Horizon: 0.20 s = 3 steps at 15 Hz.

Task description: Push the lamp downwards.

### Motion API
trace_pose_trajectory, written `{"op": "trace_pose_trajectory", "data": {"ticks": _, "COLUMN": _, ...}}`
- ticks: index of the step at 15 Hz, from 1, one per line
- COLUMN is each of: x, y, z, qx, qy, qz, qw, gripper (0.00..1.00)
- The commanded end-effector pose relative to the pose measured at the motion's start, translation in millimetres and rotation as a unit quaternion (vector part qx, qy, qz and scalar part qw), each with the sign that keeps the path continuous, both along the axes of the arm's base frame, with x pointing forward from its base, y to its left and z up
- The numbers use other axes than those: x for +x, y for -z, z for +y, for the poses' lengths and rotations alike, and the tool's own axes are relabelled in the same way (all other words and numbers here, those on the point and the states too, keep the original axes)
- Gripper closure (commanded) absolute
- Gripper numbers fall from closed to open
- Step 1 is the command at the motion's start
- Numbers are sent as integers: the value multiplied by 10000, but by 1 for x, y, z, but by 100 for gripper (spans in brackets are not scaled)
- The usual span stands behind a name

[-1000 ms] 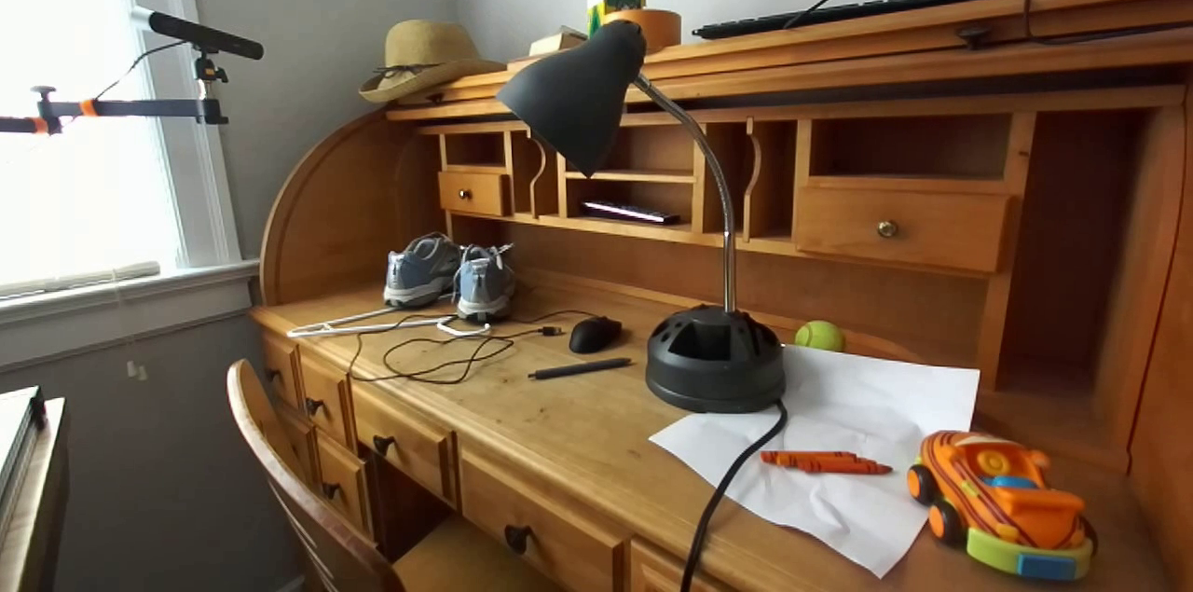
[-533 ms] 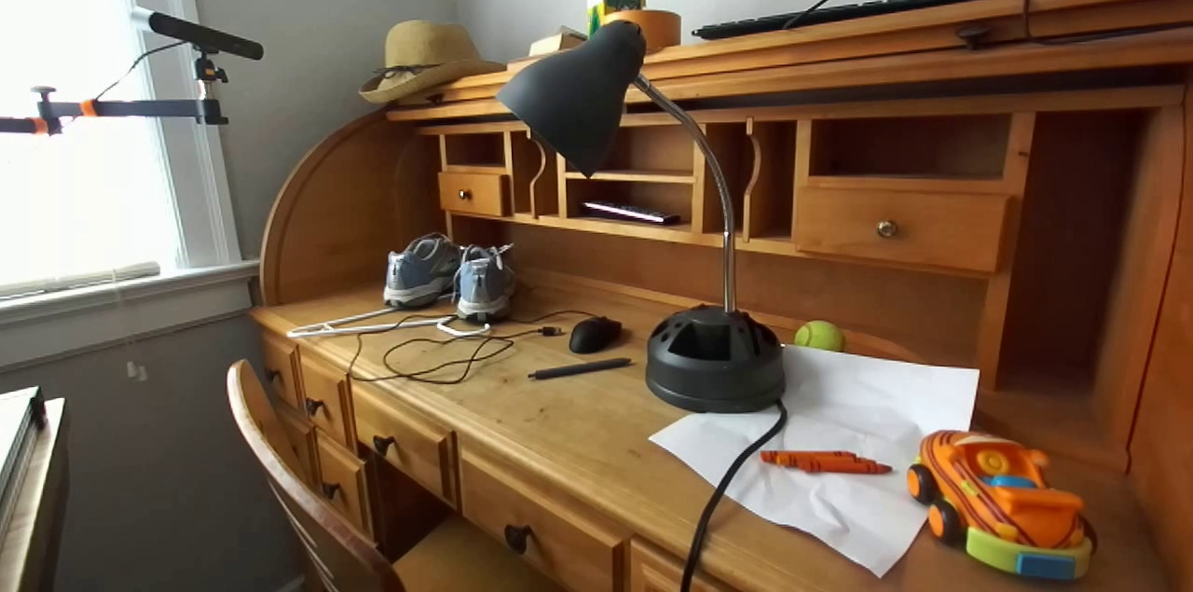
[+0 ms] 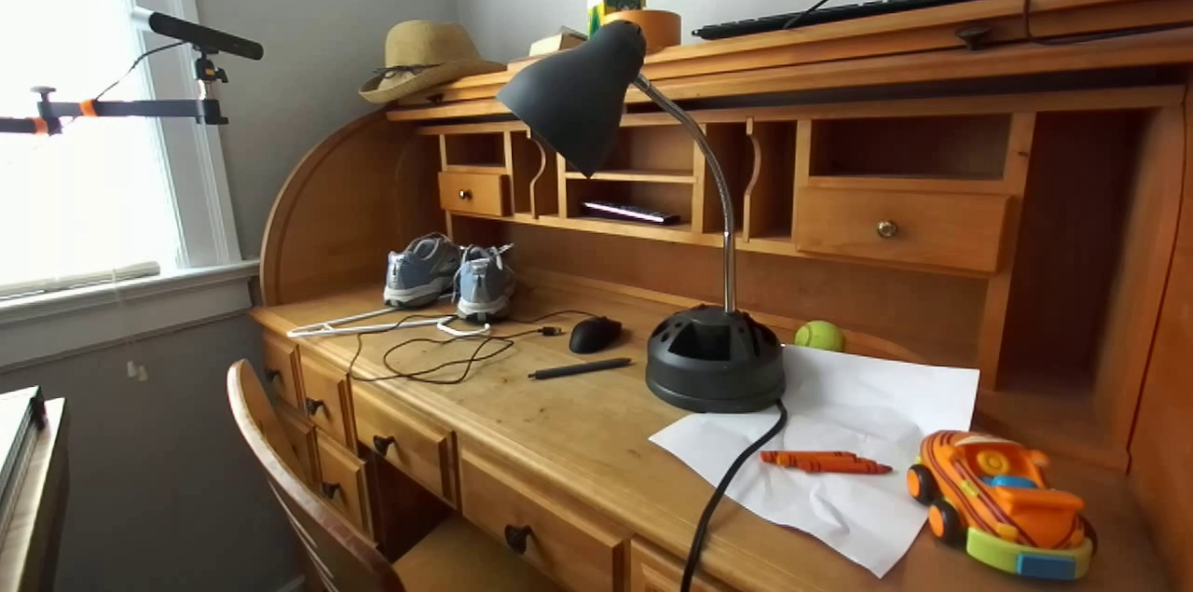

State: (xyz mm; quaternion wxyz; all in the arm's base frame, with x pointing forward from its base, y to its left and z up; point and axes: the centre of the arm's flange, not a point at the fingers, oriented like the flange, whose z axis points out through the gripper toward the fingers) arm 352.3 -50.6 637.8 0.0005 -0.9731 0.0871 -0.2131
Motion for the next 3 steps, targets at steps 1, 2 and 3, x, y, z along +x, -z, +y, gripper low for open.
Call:
{"op": "trace_pose_trajectory", "data": {"ticks": 1, "x": 0, "y": 0, "z": 0, "qx": -4, "qy": 5, "qz": 1, "qw": 10000, "gripper": 0}}
{"op": "trace_pose_trajectory", "data": {"ticks": 2, "x": 0, "y": 0, "z": 0, "qx": -6, "qy": 6, "qz": 2, "qw": 10000, "gripper": 0}}
{"op": "trace_pose_trajectory", "data": {"ticks": 3, "x": 0, "y": 0, "z": 0, "qx": -6, "qy": 6, "qz": 3, "qw": 10000, "gripper": 0}}
